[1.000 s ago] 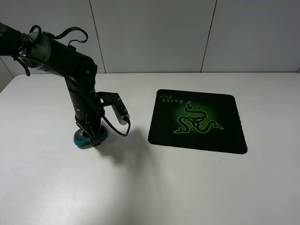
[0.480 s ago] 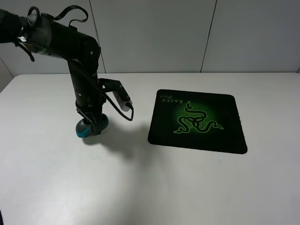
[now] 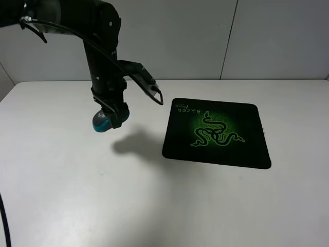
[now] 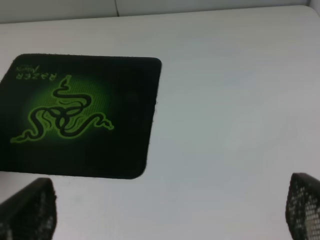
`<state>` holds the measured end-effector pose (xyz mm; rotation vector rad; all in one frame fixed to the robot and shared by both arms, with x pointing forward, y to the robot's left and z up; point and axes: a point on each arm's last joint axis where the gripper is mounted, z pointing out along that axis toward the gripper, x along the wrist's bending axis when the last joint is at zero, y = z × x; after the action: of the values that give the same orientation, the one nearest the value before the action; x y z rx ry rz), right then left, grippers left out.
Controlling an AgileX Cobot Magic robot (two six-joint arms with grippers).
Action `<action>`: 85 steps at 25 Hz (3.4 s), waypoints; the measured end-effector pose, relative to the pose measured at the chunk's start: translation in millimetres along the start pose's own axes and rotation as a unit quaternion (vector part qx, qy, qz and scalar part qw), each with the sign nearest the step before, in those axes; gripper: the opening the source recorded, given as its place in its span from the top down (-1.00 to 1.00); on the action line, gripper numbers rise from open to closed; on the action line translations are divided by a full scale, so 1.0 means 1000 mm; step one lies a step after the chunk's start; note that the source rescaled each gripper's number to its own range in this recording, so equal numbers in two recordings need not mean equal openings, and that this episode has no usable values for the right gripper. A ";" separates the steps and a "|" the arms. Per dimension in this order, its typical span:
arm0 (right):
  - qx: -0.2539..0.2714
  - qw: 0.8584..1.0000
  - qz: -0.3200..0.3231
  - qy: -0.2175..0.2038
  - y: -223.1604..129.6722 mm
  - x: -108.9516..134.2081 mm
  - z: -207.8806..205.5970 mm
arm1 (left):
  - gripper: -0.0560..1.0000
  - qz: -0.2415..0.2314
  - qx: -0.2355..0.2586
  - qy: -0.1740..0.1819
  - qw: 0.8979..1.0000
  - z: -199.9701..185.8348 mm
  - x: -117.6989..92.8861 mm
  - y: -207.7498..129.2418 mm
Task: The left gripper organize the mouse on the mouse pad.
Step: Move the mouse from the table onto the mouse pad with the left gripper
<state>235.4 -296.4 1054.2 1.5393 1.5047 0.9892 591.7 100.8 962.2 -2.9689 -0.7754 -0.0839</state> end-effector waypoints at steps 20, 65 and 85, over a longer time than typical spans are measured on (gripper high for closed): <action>0.000 1.000 0.000 0.000 0.000 0.000 0.000 | 0.89 0.033 -0.072 0.004 0.997 -0.015 -0.059 0.073; 0.000 1.000 0.000 0.000 0.000 0.000 0.000 | 0.89 0.030 -0.216 -0.046 0.975 0.050 -0.090 0.188; 0.000 1.000 0.000 0.000 0.000 0.000 0.000 | -0.93 0.023 -0.242 -0.046 0.969 0.048 -0.089 0.193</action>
<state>235.4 -296.4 1054.2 1.5393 1.5047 0.9892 610.0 -106.2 897.3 -3.4721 -0.7931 -0.1556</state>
